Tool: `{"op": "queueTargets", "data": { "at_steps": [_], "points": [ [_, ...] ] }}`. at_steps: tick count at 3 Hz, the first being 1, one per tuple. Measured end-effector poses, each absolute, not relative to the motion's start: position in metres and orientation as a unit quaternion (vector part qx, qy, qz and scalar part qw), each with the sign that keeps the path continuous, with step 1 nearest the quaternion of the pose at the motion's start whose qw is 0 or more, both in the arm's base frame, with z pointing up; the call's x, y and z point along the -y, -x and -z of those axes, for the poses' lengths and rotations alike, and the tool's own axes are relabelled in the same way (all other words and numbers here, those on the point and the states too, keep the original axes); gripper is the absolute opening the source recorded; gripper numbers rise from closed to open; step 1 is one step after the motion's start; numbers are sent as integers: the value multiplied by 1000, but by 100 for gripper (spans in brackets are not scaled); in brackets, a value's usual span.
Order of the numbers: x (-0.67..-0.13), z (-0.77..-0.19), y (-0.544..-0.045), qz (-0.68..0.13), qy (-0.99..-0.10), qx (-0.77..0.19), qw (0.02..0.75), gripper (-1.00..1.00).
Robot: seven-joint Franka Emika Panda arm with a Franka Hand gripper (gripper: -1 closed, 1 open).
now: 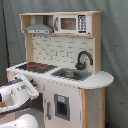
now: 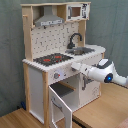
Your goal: Play with the kitchen
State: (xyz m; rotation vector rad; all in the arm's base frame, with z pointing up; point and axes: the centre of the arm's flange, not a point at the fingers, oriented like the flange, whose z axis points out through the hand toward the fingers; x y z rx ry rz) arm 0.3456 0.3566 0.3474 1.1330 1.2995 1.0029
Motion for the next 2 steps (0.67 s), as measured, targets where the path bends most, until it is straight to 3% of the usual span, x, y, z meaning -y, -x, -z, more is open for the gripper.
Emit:
{"op": "queueTargets", "data": {
  "at_steps": [2],
  "points": [
    [-359,-348,-345,-360,-413,-595,588,-100]
  ]
}}
